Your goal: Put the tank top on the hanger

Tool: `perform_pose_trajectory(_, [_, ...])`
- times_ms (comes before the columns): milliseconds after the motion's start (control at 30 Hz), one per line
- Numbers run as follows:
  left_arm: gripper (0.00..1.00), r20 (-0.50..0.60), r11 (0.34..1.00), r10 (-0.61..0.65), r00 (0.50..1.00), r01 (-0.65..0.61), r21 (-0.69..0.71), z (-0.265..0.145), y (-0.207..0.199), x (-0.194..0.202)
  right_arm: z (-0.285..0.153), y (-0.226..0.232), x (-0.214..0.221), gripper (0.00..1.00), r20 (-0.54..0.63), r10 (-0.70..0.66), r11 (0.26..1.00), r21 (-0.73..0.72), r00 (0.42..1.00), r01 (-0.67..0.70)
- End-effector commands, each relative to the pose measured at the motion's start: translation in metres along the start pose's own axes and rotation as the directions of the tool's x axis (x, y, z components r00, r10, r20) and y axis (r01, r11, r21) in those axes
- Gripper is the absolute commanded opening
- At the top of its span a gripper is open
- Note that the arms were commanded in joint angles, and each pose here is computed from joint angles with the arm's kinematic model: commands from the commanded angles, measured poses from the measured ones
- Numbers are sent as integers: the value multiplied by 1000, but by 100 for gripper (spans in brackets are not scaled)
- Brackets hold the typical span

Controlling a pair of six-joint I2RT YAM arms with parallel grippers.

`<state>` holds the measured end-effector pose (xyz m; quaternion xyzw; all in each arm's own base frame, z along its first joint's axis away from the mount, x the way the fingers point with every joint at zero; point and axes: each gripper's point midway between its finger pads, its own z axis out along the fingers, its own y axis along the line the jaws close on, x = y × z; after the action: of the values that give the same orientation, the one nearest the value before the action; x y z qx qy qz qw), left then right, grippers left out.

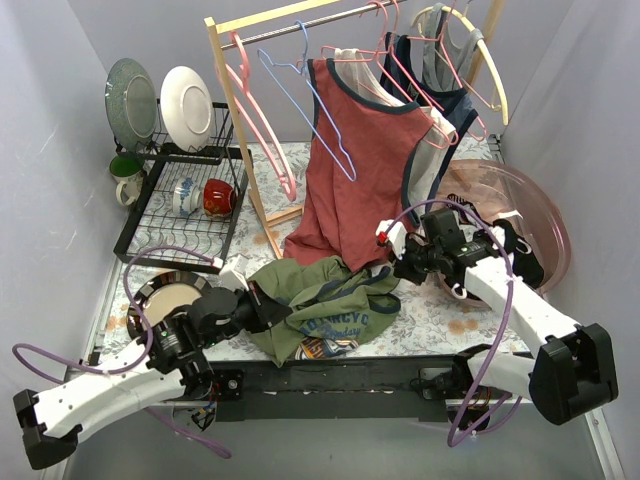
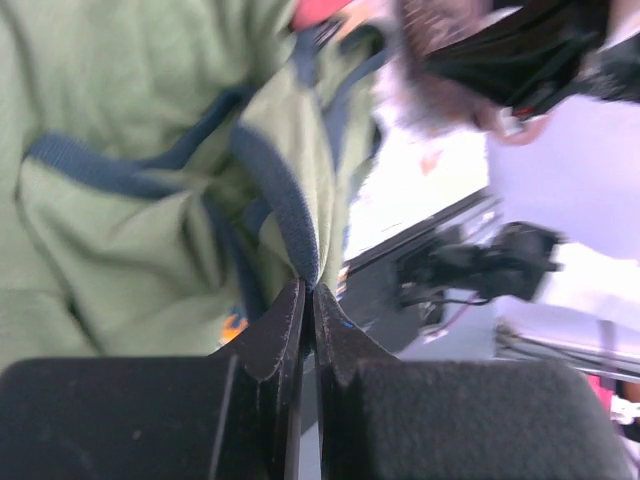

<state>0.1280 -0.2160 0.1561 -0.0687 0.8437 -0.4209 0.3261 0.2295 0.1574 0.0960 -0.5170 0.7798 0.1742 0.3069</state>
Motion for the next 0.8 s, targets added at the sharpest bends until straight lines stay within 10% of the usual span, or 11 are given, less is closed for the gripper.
perform_pose_trajectory(0, [0,72,1000,20,997,-21,17,-20,-15,-24,-10,12,-42,35,123,-95,991,-84,988,105])
perform_pose_trajectory(300, [0,9,1000,-14,1000,14,-9,-16,6,-2,45,30,-25,49,-24,-270,951,-162,963,263])
perform_pose_trajectory(467, [0,17,999,-36,999,36,-17,-15,13,1,46,27,-21,3,-84,-313,943,-150,946,298])
perform_pose_trajectory(767, [0,75,994,-39,996,46,-98,-22,18,-16,-55,93,-72,1,278,-482,802,-241,831,546])
